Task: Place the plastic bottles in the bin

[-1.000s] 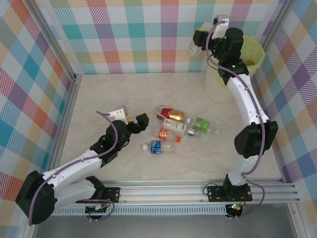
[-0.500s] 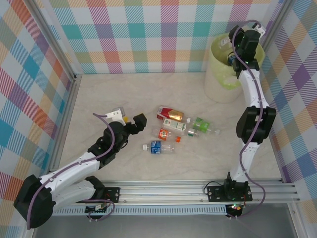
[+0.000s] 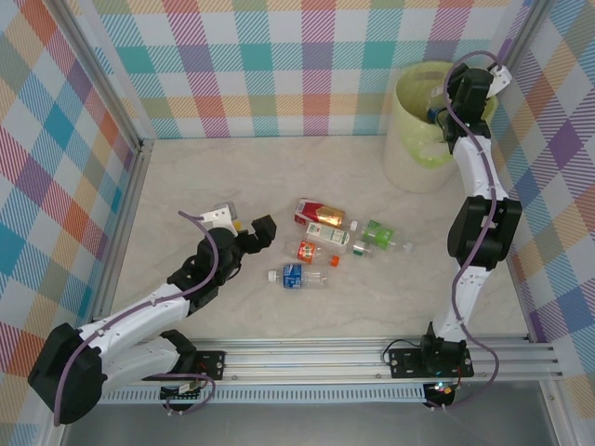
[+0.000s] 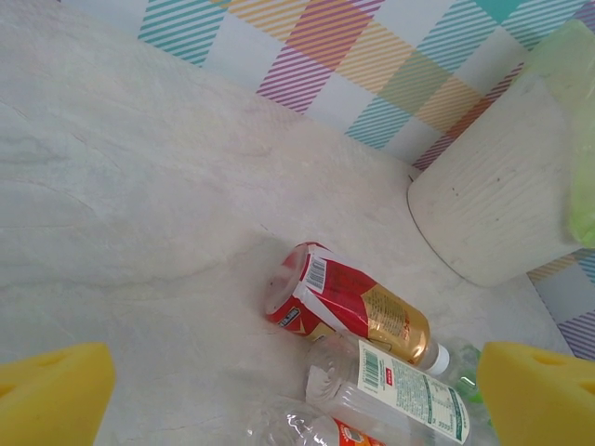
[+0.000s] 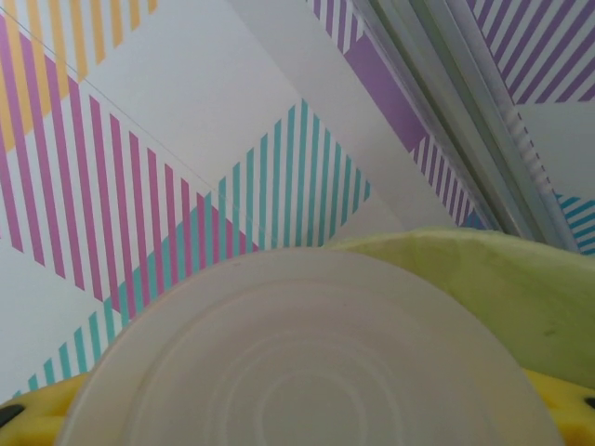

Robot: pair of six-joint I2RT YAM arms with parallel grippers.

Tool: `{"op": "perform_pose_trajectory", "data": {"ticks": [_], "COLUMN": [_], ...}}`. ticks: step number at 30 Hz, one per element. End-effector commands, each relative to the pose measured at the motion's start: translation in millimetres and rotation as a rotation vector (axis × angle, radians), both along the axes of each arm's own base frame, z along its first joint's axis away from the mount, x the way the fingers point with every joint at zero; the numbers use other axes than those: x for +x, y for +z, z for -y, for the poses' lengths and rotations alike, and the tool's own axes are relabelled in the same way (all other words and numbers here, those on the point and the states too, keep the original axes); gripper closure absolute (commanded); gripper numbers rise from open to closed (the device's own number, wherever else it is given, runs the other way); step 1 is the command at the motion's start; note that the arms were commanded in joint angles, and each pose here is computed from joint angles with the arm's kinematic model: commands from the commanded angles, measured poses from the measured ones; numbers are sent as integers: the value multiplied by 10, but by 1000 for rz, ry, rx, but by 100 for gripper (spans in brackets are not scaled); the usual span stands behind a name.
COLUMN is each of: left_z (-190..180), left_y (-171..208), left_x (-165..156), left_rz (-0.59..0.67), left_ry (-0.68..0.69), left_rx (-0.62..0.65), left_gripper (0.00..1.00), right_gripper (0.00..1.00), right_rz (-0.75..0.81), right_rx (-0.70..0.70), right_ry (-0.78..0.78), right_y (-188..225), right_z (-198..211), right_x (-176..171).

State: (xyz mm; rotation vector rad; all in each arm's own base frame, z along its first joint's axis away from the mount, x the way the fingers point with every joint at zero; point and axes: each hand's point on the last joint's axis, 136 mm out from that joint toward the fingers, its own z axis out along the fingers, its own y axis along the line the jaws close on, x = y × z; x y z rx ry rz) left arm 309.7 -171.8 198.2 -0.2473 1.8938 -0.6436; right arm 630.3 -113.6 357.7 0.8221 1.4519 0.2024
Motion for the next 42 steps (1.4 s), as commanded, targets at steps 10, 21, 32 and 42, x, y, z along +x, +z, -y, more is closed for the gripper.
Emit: {"op": "perform_pose_trajectory", "data": {"ticks": [10,21,32,42], "left_z": [-7,-81,-207,-186], "left_y": [-15,-155,-364,-400], "left_x": [27,2,-36,81], "left_rz": [-10,-92,-182,-196], "left_ry": [8,41,92,107], "left_rx": [-26,0,12,6], "left_gripper": [0,0,0,0], "right_gripper": [19,13,8,6], "right_rz": [-74,-45,-26,-26], "right_rx": [-174,-180,-234,-245], "right_ry": [-120,35,292,631], "right_y": [271,478,556,402], "right_z": [204,-167,-790,-1419], "right_x": [-87,-189,-527,-1233]}}
